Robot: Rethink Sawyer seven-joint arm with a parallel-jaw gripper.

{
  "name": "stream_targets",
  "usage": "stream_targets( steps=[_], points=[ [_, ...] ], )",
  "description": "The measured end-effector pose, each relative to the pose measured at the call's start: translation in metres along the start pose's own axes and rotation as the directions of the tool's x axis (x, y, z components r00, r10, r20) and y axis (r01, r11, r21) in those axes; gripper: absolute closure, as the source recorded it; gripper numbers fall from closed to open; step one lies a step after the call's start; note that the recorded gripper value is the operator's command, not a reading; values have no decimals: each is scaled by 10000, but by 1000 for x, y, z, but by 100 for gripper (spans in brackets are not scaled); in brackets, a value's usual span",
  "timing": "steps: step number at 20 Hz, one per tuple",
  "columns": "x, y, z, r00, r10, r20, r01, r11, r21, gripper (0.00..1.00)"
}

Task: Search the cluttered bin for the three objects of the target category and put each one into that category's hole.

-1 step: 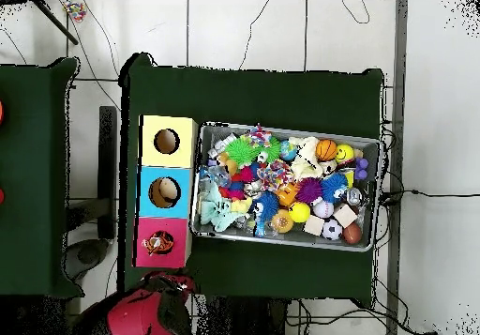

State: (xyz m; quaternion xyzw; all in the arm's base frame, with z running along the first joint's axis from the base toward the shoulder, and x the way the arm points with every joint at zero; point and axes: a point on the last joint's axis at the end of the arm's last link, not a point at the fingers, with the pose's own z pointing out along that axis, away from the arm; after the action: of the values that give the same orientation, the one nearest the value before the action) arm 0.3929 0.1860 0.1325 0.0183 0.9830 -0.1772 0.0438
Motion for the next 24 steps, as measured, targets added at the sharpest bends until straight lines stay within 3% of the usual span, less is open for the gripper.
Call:
stream_targets(
  steps=[6,24],
  points=[
    [-10,5,5,9993,294,-239,-303,9988,-397,100],
    [-5,60,-16,9998,-33,-176,10,9912,-1323,100]
  ],
)
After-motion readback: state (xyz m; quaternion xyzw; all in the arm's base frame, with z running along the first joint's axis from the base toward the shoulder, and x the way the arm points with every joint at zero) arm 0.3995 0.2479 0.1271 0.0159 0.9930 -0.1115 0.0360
